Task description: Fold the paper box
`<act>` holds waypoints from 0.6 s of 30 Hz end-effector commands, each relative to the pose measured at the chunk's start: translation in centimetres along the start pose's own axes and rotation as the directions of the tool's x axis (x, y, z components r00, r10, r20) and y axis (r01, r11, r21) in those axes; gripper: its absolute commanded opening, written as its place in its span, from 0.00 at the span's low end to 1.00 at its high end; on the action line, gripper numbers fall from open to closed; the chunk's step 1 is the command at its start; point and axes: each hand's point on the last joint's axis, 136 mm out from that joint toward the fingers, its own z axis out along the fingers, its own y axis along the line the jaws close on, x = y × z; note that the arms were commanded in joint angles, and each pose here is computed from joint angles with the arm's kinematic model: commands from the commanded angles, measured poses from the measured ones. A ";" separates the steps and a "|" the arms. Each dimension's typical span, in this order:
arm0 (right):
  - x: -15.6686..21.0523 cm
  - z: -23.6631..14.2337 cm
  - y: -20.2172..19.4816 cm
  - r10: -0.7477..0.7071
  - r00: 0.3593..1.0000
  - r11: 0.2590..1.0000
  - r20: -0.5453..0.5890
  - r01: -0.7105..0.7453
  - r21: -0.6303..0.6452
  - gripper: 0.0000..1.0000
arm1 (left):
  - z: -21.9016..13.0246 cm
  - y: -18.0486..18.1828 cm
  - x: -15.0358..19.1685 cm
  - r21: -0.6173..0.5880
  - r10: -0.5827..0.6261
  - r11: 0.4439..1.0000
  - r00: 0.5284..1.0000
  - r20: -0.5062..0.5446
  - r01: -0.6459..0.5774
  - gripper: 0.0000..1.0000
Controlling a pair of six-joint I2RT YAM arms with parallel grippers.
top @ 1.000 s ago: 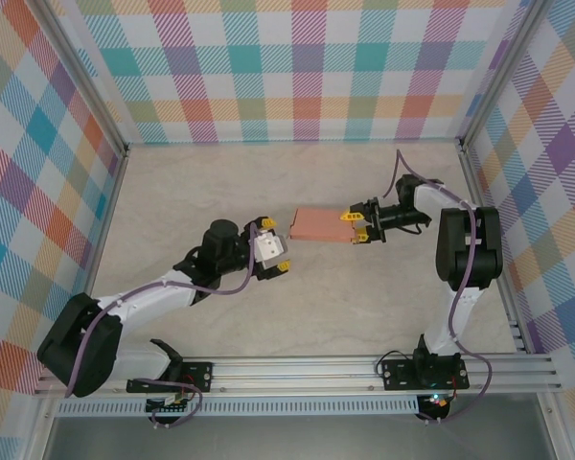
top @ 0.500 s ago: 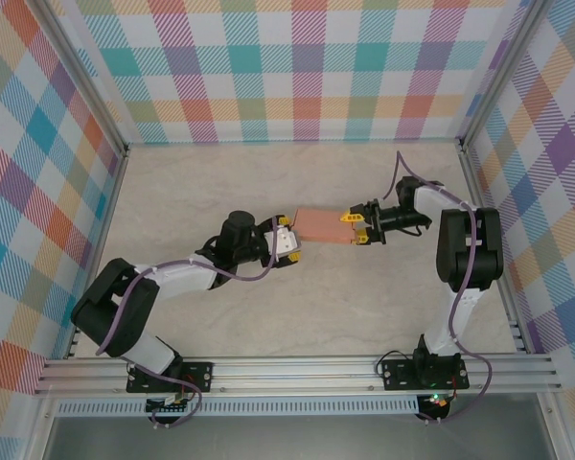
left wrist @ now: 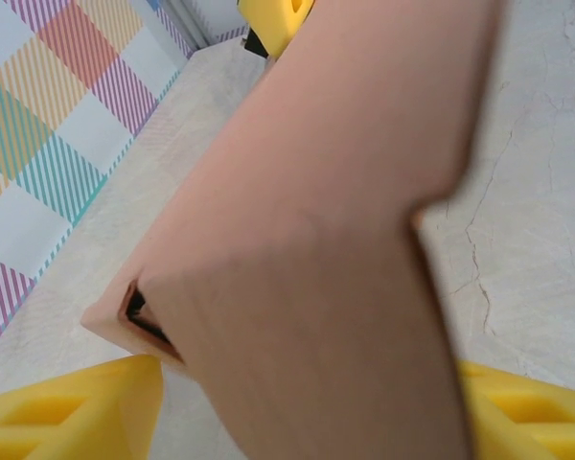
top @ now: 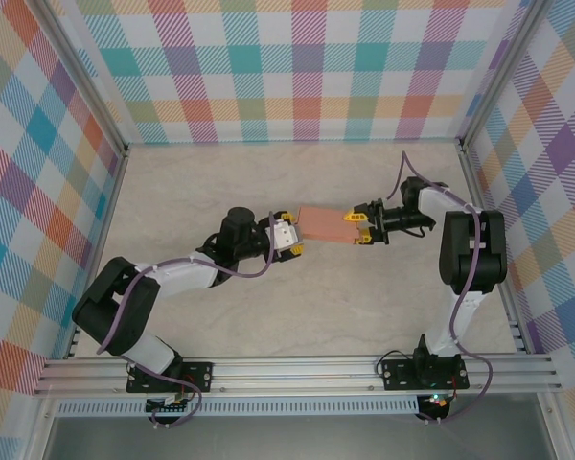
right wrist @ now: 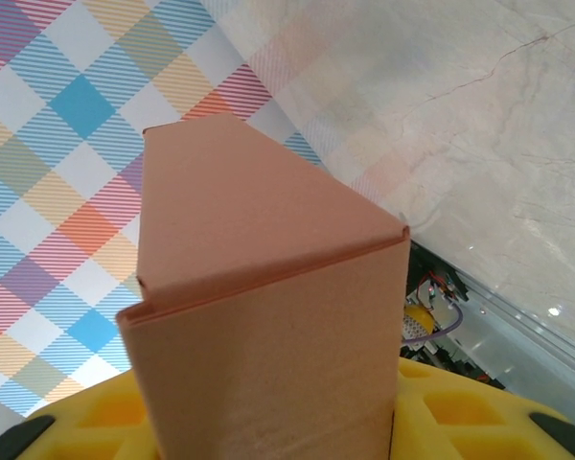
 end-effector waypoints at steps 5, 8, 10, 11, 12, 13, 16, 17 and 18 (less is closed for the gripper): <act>0.6 0.4 -1.5 0.018 1.000 0.999 -0.010 -0.017 0.029 0.31 | -1.8 2.1 -2.0 -0.107 0.001 0.994 0.992 0.127 0.013 0.76; 0.7 0.5 -1.9 0.030 0.999 0.999 -0.014 -0.030 0.026 0.31 | -1.4 1.7 -2.6 -0.060 0.010 0.998 0.989 0.149 -0.001 0.75; 0.7 0.6 -1.8 0.035 0.999 0.999 -0.022 -0.034 0.015 0.30 | -1.0 1.0 -2.9 -0.004 0.008 1.000 0.987 0.161 -0.007 0.71; 0.8 0.5 -1.7 0.034 0.999 0.999 -0.023 -0.034 0.012 0.30 | -0.8 0.8 -2.8 0.008 0.004 1.000 0.987 0.162 -0.005 0.69; 0.8 0.5 -1.6 0.030 0.999 0.999 -0.022 -0.030 0.012 0.30 | -0.7 0.7 -2.8 0.017 0.004 1.000 0.986 0.168 -0.006 0.66; 0.9 0.5 -1.5 0.026 0.999 1.000 -0.020 -0.026 0.011 0.31 | -0.5 0.5 -2.8 0.030 -0.002 1.000 0.985 0.171 -0.003 0.65; 1.2 0.5 -1.3 0.024 0.999 1.000 -0.026 -0.024 0.006 0.31 | -0.2 -0.4 -3.0 0.067 -0.008 0.998 0.984 0.180 -0.005 0.62; 1.2 0.6 -1.3 0.028 0.999 1.000 -0.029 -0.028 0.006 0.31 | -0.1 -0.7 -3.0 0.076 -0.006 0.997 0.983 0.183 -0.008 0.61; 1.2 0.7 -1.3 0.029 0.999 1.000 -0.030 -0.029 0.008 0.31 | -0.1 -0.9 -3.2 0.085 -0.004 0.996 0.982 0.188 -0.012 0.60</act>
